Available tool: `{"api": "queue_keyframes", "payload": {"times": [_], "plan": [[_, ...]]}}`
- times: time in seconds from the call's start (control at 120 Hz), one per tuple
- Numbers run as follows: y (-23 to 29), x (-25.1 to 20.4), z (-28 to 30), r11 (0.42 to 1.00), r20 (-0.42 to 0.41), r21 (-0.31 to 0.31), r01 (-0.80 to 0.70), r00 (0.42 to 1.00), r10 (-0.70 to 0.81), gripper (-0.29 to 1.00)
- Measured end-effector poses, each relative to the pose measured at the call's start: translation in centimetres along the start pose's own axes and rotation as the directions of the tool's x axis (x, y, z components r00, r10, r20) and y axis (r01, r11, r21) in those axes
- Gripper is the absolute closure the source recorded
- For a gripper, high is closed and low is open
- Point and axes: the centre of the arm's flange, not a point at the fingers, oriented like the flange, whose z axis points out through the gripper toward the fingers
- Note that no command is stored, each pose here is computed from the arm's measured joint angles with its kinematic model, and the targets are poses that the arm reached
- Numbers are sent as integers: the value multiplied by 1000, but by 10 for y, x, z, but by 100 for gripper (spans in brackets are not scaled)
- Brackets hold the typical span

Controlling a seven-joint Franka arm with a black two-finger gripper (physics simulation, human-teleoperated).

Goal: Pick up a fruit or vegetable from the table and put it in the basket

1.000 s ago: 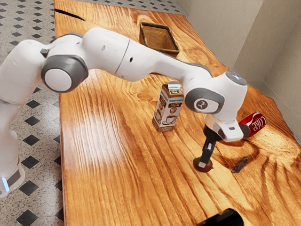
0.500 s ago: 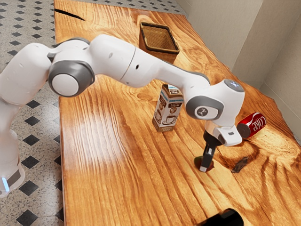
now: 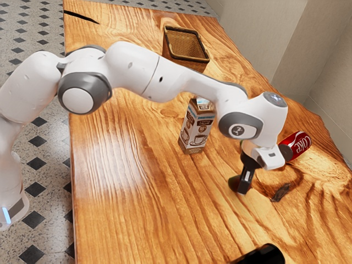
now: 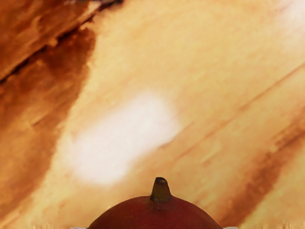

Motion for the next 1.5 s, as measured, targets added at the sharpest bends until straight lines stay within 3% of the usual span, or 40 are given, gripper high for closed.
{"api": "queue_keyframes", "payload": {"times": [0.15,0.35,0.508,0.683,0.908,1.042,1.5], "plan": [[-7,-8,-22,1000,70,21,-2,998,0,36],[-30,-23,-130,993,18,118,28,999,-31,36],[-90,-57,-207,959,-49,242,149,989,-142,36],[-180,-127,-248,882,-65,348,317,947,-315,35],[-310,-259,-258,771,-77,365,522,842,-533,36],[-353,-320,-263,722,-103,350,597,790,-604,36],[-429,-407,-236,644,-236,319,695,717,-656,37]]}}
